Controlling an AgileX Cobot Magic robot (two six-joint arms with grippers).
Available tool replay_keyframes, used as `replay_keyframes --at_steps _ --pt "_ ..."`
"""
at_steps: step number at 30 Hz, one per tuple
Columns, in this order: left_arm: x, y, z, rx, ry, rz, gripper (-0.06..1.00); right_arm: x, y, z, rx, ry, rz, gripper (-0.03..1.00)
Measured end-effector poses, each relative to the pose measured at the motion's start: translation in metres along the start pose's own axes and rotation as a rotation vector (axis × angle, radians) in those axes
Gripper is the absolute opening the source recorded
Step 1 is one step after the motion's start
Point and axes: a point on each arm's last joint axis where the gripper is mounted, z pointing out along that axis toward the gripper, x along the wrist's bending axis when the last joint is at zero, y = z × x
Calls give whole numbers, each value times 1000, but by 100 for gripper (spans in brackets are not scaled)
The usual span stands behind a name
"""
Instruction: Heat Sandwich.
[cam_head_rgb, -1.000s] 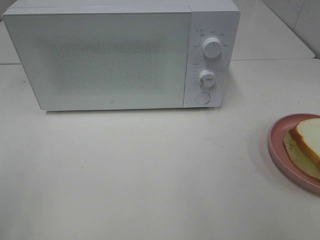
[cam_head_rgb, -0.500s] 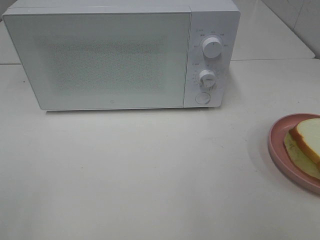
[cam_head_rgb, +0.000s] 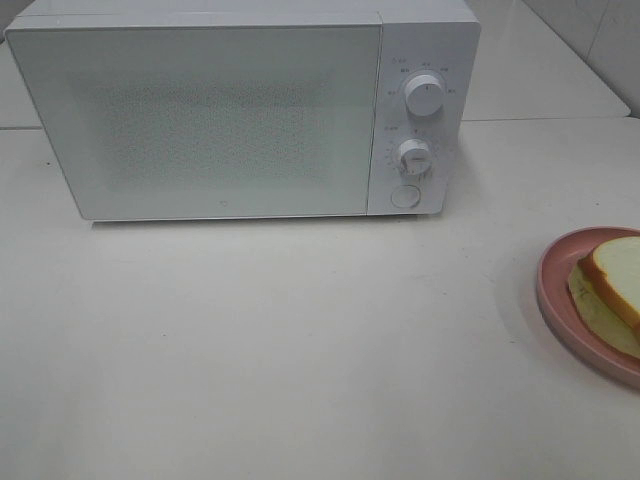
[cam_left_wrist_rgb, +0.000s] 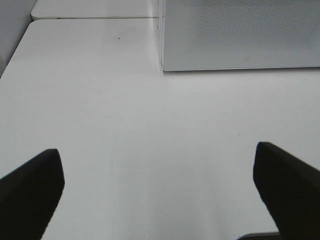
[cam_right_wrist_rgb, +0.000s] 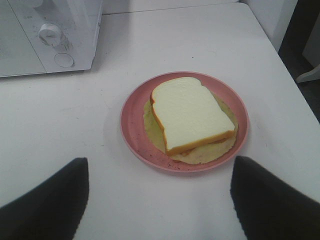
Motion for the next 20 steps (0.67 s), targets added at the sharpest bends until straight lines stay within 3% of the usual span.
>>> replay_keyframes --at_steps 20 --pt "0 0 0 0 0 0 97 0 0 0 0 0 0 75"
